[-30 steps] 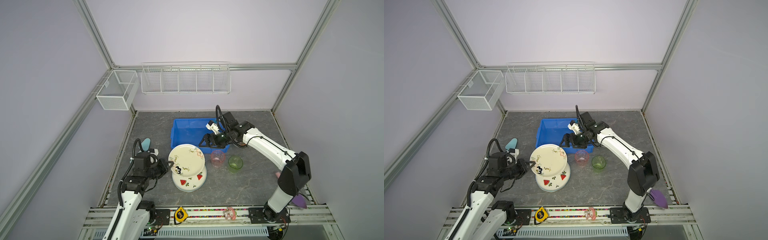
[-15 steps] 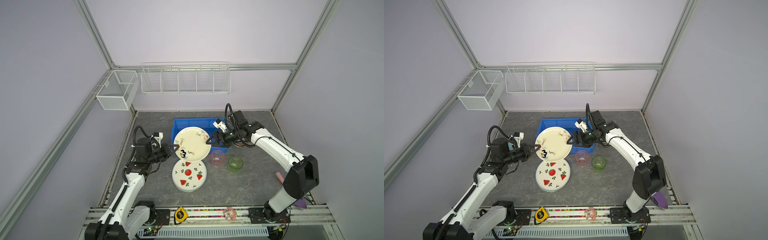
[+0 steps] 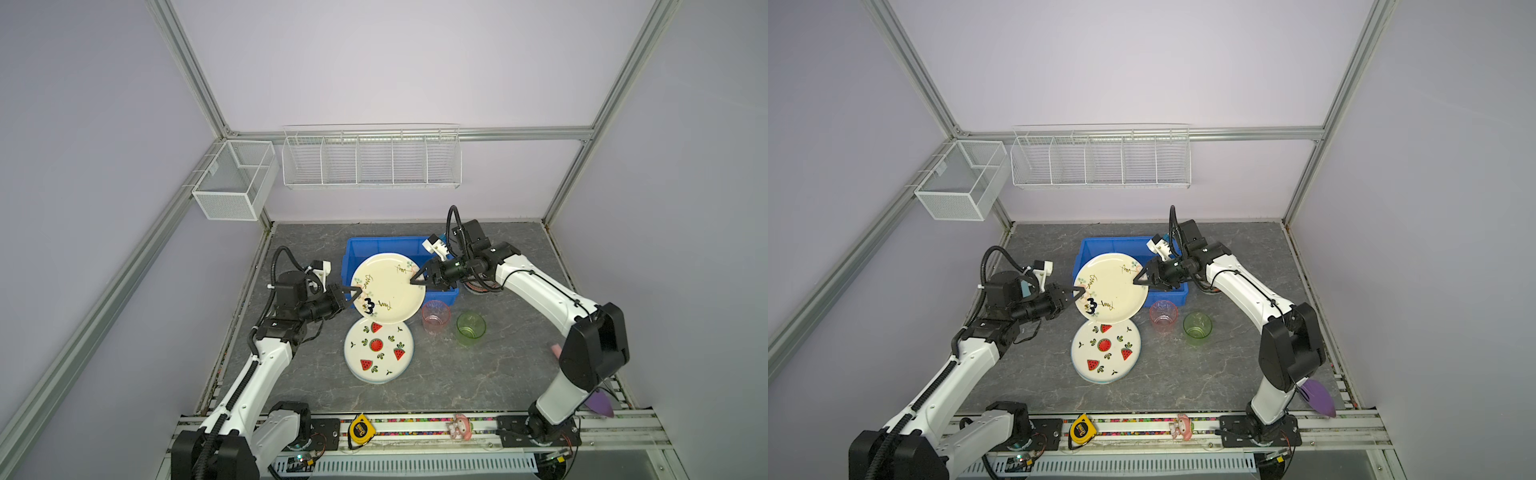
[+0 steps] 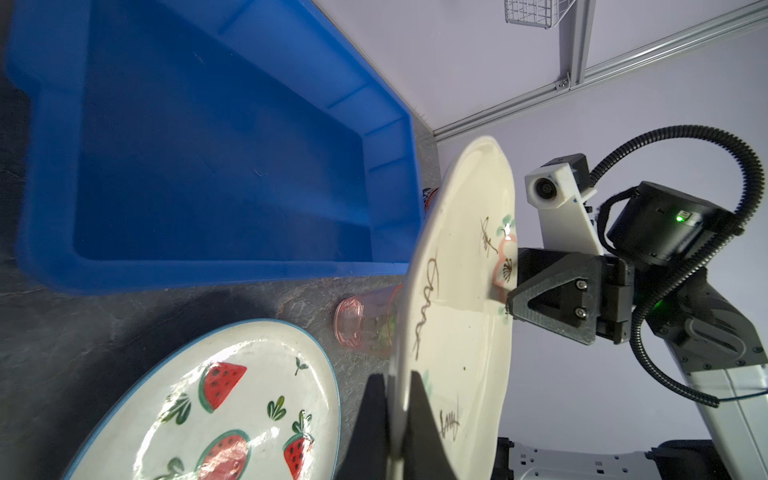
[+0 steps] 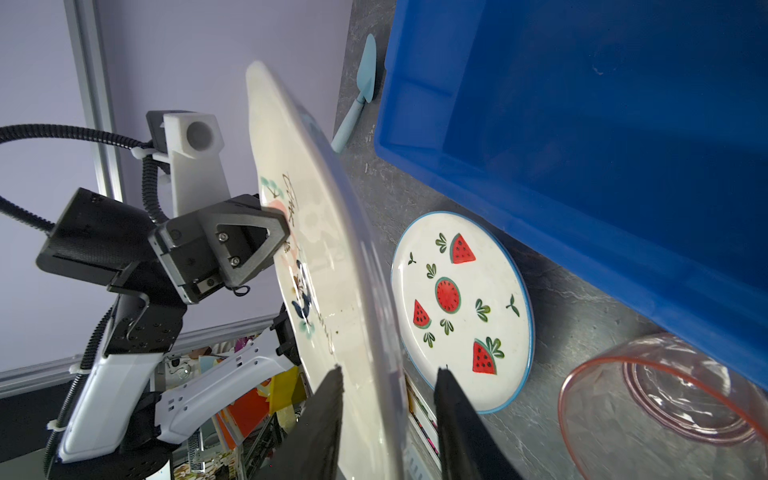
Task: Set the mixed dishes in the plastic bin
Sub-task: 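Carry the flower-print plate over the blue bin with the right gripper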
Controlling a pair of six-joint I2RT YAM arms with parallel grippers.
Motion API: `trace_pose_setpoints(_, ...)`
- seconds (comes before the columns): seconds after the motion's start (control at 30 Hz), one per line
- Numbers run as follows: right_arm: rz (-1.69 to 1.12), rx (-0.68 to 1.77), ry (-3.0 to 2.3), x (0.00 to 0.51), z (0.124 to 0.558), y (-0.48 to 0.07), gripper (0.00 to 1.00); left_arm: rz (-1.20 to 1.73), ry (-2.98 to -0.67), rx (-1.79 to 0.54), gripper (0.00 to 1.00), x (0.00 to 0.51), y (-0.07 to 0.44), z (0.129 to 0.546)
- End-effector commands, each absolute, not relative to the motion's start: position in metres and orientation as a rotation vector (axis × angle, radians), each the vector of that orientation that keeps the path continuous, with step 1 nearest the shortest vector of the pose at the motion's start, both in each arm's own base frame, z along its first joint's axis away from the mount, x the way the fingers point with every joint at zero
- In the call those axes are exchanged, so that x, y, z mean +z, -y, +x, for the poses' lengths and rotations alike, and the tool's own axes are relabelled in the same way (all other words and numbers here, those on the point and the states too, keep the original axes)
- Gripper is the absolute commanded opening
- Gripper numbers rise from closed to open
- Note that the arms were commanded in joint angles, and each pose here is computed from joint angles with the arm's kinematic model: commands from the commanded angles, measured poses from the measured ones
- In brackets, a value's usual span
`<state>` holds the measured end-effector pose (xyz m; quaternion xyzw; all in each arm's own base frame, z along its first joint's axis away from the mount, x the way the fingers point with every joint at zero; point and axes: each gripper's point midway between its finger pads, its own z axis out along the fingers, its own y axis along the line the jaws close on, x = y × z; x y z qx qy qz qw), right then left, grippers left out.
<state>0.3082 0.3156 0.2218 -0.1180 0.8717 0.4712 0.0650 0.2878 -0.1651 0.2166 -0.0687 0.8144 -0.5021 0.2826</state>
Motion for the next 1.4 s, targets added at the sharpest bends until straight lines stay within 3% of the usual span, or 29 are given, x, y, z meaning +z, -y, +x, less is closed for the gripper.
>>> trace_pose_setpoints(0.0, -0.365, 1.445, -2.599, 0.228, 0.315, -0.32, 0.35, -0.081, -2.07, -1.362, 0.0, 0.253, 0.17, 0.295)
trace_pose_setpoints(0.53, -0.363, 1.431, -2.599, 0.225, 0.317, -0.318, 0.17, -0.12, -2.103, -1.35, 0.0, 0.238, 0.17, 0.304)
trace_pose_setpoints(0.63, -0.359, 1.434, -2.596, 0.225, 0.317, -0.318, 0.08, -0.129, -2.111, -1.346, 0.0, 0.234, 0.169, 0.305)
trace_pose_setpoints(0.83, -0.35, 1.449, -2.578, 0.229, 0.32, -0.32, 0.07, -0.149, -2.127, -1.336, 0.0, 0.227, 0.168, 0.306)
trace_pose_setpoints(1.13, -0.304, 1.466, -2.534, 0.24, 0.33, -0.32, 0.07, -0.18, -2.146, -1.315, 0.47, 0.216, 0.166, 0.308)
trace_pose_setpoints(1.37, -0.244, 1.424, -2.529, 0.24, 0.345, -0.315, 0.07, -0.194, -2.128, -1.253, 0.91, 0.221, 0.16, 0.317)
